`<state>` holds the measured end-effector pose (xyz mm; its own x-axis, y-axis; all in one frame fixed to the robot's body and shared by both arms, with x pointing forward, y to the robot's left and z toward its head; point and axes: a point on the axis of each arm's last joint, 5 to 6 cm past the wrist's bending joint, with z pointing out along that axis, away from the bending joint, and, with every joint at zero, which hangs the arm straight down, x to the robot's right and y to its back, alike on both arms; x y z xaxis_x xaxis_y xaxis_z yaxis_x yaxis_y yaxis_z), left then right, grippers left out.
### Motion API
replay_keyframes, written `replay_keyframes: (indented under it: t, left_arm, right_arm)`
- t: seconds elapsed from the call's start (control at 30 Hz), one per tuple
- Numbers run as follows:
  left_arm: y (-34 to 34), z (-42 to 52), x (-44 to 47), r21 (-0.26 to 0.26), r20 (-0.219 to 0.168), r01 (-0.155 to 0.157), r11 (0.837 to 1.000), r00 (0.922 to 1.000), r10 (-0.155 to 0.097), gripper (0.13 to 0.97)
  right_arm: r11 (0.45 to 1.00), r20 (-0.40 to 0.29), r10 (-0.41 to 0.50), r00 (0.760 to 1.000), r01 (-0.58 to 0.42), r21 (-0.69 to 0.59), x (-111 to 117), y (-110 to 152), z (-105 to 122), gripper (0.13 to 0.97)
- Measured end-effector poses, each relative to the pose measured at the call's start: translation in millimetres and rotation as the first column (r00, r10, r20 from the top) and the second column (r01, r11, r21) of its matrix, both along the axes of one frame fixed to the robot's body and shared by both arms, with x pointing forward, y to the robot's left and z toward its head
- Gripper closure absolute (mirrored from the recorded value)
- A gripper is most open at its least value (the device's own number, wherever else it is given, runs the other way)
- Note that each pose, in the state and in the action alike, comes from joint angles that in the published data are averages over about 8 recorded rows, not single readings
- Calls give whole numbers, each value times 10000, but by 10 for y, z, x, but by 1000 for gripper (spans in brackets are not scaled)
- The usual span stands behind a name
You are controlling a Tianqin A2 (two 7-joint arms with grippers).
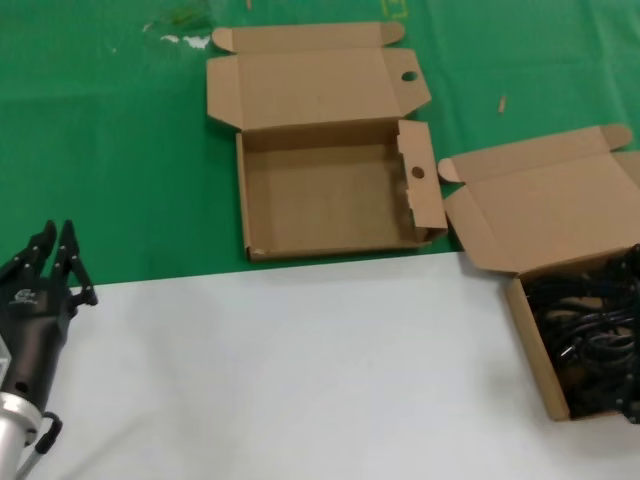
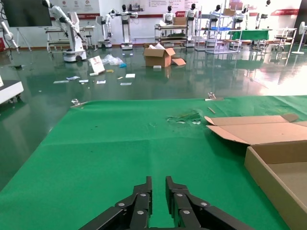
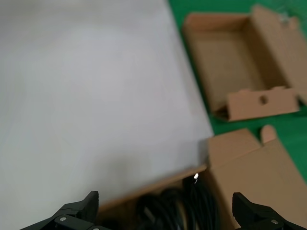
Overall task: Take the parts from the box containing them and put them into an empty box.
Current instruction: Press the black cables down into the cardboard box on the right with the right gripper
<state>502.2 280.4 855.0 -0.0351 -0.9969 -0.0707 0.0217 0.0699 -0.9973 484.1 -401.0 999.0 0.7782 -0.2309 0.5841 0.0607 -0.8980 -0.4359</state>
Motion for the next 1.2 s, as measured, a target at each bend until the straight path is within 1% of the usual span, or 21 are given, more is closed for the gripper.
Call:
replay_keyframes:
  t: [0.03, 0.17, 0.33, 0.5, 0.67, 0.93, 0.97, 1.2]
  left_arm:
    - [0, 0, 0, 0, 0, 0, 10000, 10000, 0, 868]
    - [0, 0, 0, 0, 0, 0, 10000, 10000, 0, 897]
    - [0, 0, 0, 0, 0, 0, 10000, 10000, 0, 944]
    - [0, 0, 0, 0, 0, 0, 10000, 10000, 0, 946]
    - [0, 0, 0, -5, 0, 0, 10000, 10000, 0, 954]
    - [0, 0, 0, -2, 0, 0, 10000, 10000, 0, 957]
    - [0, 0, 0, -2, 0, 0, 10000, 10000, 0, 957]
    - [0, 0, 0, -1, 0, 0, 10000, 10000, 0, 957]
  right_arm:
    - [9995, -119, 154, 9998, -157, -274, 33, -23, 22, 130]
    - [9893, -535, 678, 9963, -740, -1259, 183, -105, 80, 130]
    - [9676, -897, 1097, 9899, -1270, -2183, 373, -172, 113, 130]
    - [9468, -1218, 1254, 9846, -1554, -2816, 523, -211, 135, 141]
    - [9370, -1410, 1182, 9829, -1574, -3118, 624, -268, 122, 152]
    - [9399, -1402, 777, 9871, -1194, -3200, 720, -364, 84, 241]
    - [9412, -1406, 723, 9874, -1142, -3181, 724, -368, 80, 241]
    - [9506, -1500, 459, 9876, -893, -2972, 724, -361, 56, 376]
